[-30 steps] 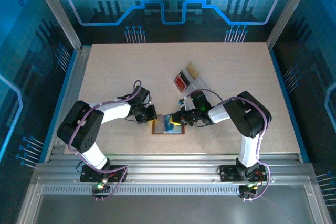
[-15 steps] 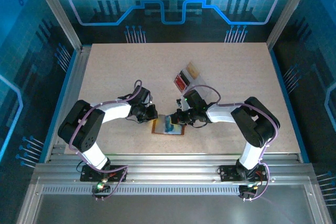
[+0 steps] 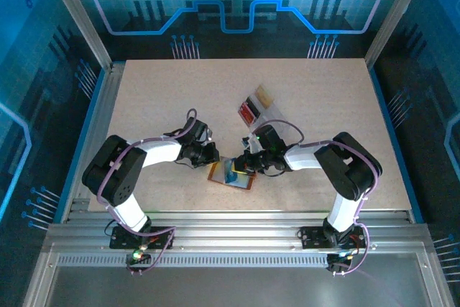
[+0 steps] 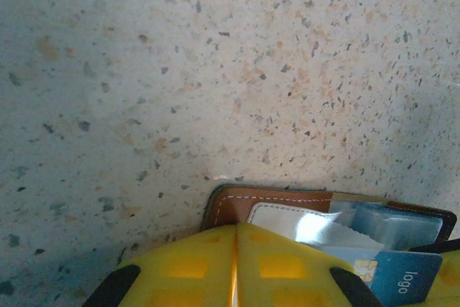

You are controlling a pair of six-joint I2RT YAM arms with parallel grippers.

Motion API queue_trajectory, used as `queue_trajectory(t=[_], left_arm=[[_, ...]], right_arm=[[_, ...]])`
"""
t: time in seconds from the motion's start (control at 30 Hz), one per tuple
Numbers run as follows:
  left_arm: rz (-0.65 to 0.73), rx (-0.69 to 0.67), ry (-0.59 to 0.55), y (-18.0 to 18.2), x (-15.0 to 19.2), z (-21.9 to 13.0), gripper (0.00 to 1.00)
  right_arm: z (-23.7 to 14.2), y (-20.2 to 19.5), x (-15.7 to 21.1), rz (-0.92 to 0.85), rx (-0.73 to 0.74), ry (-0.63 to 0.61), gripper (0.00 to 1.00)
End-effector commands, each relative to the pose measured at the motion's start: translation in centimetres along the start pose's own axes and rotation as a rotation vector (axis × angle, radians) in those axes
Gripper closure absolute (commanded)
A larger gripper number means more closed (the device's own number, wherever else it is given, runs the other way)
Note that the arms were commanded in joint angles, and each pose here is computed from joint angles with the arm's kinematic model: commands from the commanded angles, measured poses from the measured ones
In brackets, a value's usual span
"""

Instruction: Put the credit cards into the card holder

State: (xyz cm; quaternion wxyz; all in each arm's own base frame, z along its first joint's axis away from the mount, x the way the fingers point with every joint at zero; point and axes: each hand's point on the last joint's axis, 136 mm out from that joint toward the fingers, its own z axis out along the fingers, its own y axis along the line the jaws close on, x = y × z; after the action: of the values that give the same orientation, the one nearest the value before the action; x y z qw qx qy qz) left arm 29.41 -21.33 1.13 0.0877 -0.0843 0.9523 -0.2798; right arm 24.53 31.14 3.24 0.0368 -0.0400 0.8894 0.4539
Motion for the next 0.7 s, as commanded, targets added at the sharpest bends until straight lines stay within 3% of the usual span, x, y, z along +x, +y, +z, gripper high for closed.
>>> queue_trajectory(t=[0.0,0.3,0.67], left_arm=[[-0.054,-0.134,0.13,4.0,4.2,2.0,0.91],[-0.065,-0.115,0.129,3.8,4.4,1.9,0.91],[-0.089,-0.11,0.122,4.1,5.0,1.3,0.92]], right_arm=[[0.4,-0.7,0.2,0.033,-0.027,0.018,1.0],[1.3,-2.9,-0.5,0.112,-0.006,0.002,1.0],[0.4,-5.0,-0.1,0.107,0.177,-0.022,0.99]])
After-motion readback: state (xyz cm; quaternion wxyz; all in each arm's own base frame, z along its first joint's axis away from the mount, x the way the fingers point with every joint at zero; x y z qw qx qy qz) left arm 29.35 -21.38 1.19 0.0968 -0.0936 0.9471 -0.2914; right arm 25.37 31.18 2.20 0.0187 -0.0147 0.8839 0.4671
